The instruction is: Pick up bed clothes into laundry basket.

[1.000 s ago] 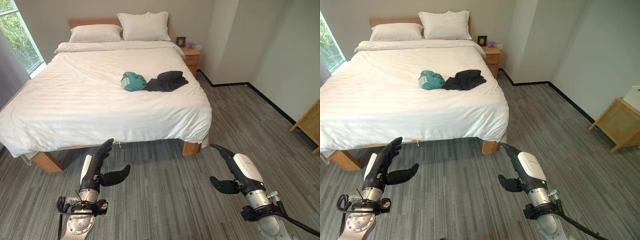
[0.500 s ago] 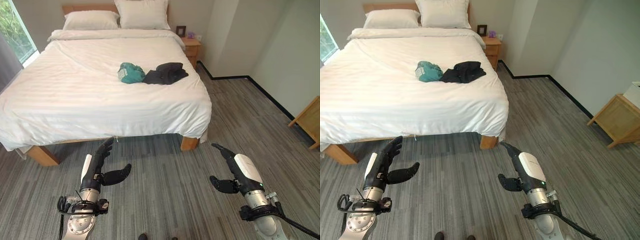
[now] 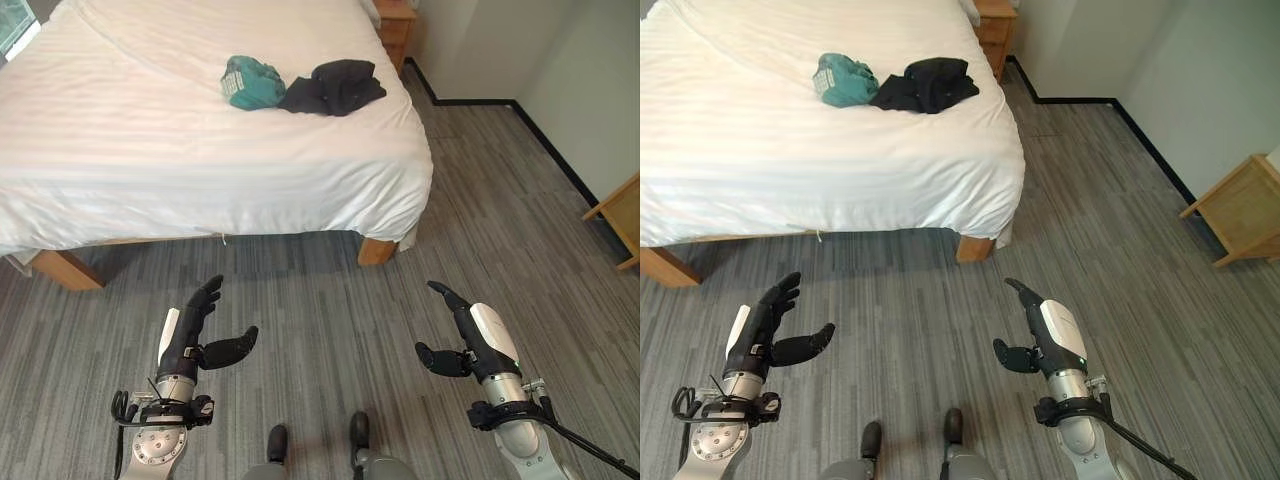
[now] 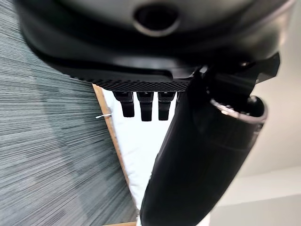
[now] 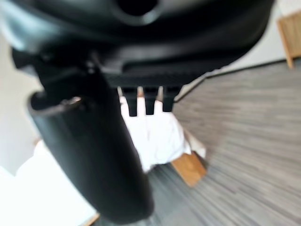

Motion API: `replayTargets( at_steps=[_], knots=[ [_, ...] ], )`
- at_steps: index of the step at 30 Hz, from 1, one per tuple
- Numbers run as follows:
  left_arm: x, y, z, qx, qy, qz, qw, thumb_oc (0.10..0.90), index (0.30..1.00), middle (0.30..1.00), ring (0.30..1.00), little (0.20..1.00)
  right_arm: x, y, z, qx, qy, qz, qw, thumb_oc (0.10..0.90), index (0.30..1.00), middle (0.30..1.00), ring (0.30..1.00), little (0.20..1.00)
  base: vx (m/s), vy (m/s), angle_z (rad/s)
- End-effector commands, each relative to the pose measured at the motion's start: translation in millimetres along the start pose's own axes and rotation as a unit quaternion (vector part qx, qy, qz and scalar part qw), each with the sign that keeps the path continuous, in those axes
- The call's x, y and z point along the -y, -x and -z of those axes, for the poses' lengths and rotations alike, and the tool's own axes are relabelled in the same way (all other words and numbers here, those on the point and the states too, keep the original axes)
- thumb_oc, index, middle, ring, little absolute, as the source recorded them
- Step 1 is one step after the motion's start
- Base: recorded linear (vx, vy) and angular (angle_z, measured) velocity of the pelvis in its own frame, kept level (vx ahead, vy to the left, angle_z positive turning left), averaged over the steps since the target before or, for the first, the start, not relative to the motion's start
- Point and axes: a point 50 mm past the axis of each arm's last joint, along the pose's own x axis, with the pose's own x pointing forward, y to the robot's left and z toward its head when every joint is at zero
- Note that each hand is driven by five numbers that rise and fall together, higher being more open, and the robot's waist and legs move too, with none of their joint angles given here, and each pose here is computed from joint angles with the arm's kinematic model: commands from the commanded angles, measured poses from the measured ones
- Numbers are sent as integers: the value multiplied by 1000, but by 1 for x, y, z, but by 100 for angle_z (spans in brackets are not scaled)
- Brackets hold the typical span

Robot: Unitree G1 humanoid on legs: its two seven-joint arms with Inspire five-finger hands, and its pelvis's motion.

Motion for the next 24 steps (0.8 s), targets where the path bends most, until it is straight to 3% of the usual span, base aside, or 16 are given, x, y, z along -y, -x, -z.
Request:
replayTargets(
  at_steps=[1, 7, 13, 24],
  knots=[
    [-7, -11, -63, 165, 2, -6, 986, 800, 900, 900, 900, 900, 44, -12, -31, 91, -5, 96, 991, 800, 900, 900, 900, 900, 434, -178, -19],
    [6, -10, -61, 158, 37, 24, 986, 800, 900, 900, 900, 900, 43, -9, -21, 76, -6, 73, 994, 800, 900, 900, 900, 900, 380, -176, 15],
    [9, -15, -79, 199, 49, 40, 978, 800, 900, 900, 900, 900, 58, -17, -26, 91, -3, 100, 991, 800, 900, 900, 900, 900, 269, -236, 47],
    [19, -9, -60, 149, 69, 49, 985, 800, 900, 900, 900, 900, 46, -17, -13, 50, -2, 85, 995, 800, 900, 900, 900, 900, 313, 34, 19]
  ],
)
